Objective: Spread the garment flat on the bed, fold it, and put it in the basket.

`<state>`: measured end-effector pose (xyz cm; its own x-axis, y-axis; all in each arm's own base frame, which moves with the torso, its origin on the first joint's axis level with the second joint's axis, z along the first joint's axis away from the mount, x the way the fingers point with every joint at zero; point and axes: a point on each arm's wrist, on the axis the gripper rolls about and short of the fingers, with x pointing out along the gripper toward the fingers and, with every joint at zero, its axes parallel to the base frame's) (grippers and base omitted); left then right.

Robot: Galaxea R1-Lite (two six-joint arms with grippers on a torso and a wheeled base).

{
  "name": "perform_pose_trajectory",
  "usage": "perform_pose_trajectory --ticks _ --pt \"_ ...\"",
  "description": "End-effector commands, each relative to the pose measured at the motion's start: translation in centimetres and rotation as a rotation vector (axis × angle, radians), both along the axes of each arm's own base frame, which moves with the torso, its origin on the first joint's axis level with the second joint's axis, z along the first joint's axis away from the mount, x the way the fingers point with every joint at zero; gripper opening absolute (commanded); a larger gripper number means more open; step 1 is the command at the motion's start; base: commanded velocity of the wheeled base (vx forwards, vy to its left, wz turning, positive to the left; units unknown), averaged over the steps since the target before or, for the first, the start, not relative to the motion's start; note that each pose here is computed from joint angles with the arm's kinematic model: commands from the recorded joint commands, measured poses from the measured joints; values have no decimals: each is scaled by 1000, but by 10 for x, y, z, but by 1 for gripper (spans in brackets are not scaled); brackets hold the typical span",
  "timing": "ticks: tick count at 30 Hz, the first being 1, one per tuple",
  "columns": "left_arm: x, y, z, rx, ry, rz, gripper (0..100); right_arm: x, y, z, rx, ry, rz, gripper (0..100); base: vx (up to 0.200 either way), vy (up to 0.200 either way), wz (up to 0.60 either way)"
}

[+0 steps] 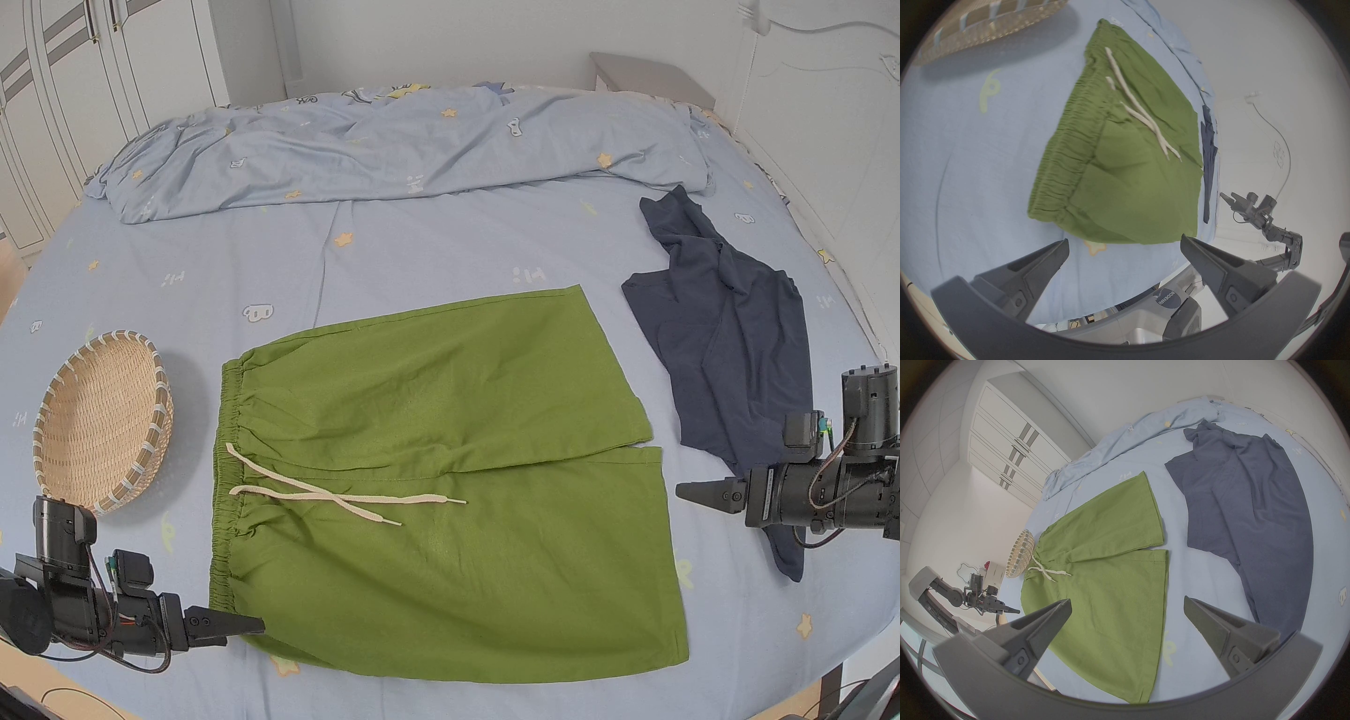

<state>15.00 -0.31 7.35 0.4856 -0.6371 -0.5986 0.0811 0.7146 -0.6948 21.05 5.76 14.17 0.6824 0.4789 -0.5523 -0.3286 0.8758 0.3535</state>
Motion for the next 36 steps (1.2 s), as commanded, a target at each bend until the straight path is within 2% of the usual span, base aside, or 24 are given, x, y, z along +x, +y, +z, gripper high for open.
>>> perform_pose_trajectory --ticks 1,3,10,13,18,23,31,32,36 --pt "5 9 -19 -17 105 37 100 -3 -2 3 7 -13 -1 100 0 0 0" --pt "8 10 -24 -11 126 36 100 -4 -2 3 7 -11 1 100 0 0 0" --pt "8 12 -26 7 106 28 100 -4 -2 2 6 -7 0 100 0 0 0" --pt "15 15 -32 3 134 36 100 -3 -1 2 7 -10 2 100 0 0 0" --pt "28 20 -32 5 77 53 100 -4 -1 2 8 -9 1 100 0 0 0" --pt "41 23 -40 5 66 58 100 -4 -1 0 6 0 3 100 0 0 0" --pt "40 23 -39 6 47 63 100 -3 -1 -1 5 3 4 100 0 0 0" --pt "40 23 -39 6 47 63 0 -3 -1 0 5 1 3 100 0 0 0" --pt "38 25 -38 8 30 74 0 -4 -1 -1 5 3 3 100 0 0 0"
